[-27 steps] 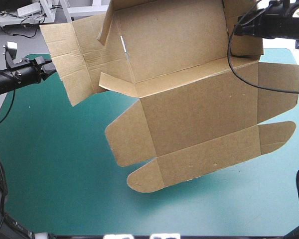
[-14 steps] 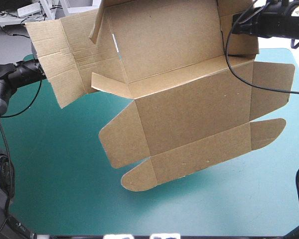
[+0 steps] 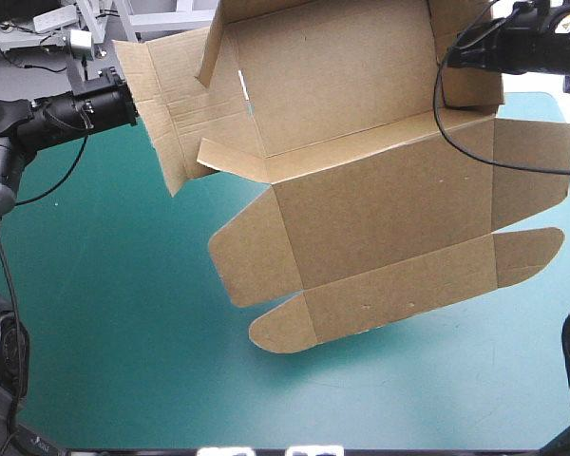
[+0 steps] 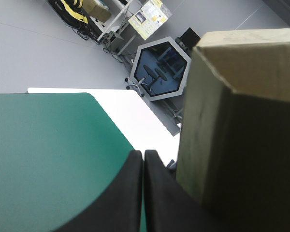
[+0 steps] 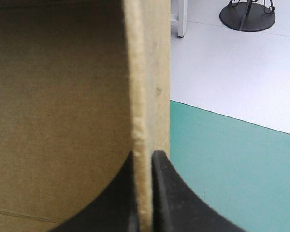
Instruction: Fold the box
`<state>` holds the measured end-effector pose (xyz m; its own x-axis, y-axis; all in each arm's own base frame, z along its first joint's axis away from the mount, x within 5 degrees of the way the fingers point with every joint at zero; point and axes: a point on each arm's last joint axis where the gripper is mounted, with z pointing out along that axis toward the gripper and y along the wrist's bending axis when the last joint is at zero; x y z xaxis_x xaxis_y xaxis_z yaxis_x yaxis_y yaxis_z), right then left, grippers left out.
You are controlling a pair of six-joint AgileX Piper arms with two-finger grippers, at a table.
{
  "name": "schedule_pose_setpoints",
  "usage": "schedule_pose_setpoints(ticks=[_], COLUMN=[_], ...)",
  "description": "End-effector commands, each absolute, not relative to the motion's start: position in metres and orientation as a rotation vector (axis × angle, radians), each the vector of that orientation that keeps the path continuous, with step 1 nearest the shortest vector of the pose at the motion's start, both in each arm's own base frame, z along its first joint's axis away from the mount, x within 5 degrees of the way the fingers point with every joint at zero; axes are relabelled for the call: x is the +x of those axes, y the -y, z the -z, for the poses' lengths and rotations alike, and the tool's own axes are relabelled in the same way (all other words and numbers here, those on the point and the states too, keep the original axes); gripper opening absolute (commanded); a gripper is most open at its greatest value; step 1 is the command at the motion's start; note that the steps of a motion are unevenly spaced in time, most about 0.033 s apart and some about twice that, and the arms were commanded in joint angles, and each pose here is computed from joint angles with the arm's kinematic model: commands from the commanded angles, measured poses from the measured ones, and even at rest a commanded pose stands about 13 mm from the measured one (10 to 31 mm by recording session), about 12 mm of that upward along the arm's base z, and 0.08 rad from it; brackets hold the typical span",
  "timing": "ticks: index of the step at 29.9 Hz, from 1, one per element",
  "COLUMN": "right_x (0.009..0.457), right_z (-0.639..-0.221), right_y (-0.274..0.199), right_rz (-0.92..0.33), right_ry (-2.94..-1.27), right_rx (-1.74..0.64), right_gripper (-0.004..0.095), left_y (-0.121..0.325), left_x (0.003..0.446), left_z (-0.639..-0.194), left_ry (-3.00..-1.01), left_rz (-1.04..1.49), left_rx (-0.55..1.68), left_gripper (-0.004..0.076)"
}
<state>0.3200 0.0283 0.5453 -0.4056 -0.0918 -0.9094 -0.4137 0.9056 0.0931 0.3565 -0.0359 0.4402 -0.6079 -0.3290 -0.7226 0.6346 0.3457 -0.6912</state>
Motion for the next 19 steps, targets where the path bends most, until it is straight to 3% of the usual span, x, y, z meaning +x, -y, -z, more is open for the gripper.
schedule_pose_setpoints(ticks=[1, 7, 10, 17, 19], right_x=[0.311, 0.323, 0.328, 0.34, 0.342], right_z=[-0.562, -0.553, -0.55, -0.542, -0.54], right_y=[-0.029, -0.029, -0.028, -0.028, -0.027], right_rz=[-0.393, -0.405, -0.404, -0.405, -0.402], right_ry=[-1.875, -1.901, -1.905, -1.924, -1.927], right_rx=[-0.34, -0.338, -0.337, -0.334, -0.335], right_gripper=[-0.0018, -0.0018, -0.0018, -0.0018, -0.0018], left_y=[0.044, 0.045, 0.045, 0.067, 0.076], left_x=[0.327, 0.317, 0.314, 0.308, 0.306], left_z=[-0.474, -0.478, -0.479, -0.479, -0.479], left_ry=[-1.647, -1.696, -1.708, -1.72, -1.719], left_rz=[1.444, 1.368, 1.361, 1.392, 1.413], left_rx=[0.392, 0.431, 0.43, 0.504, 0.531], left_gripper=[-0.0006, -0.0001, 0.0042, 0.0295, 0.0333])
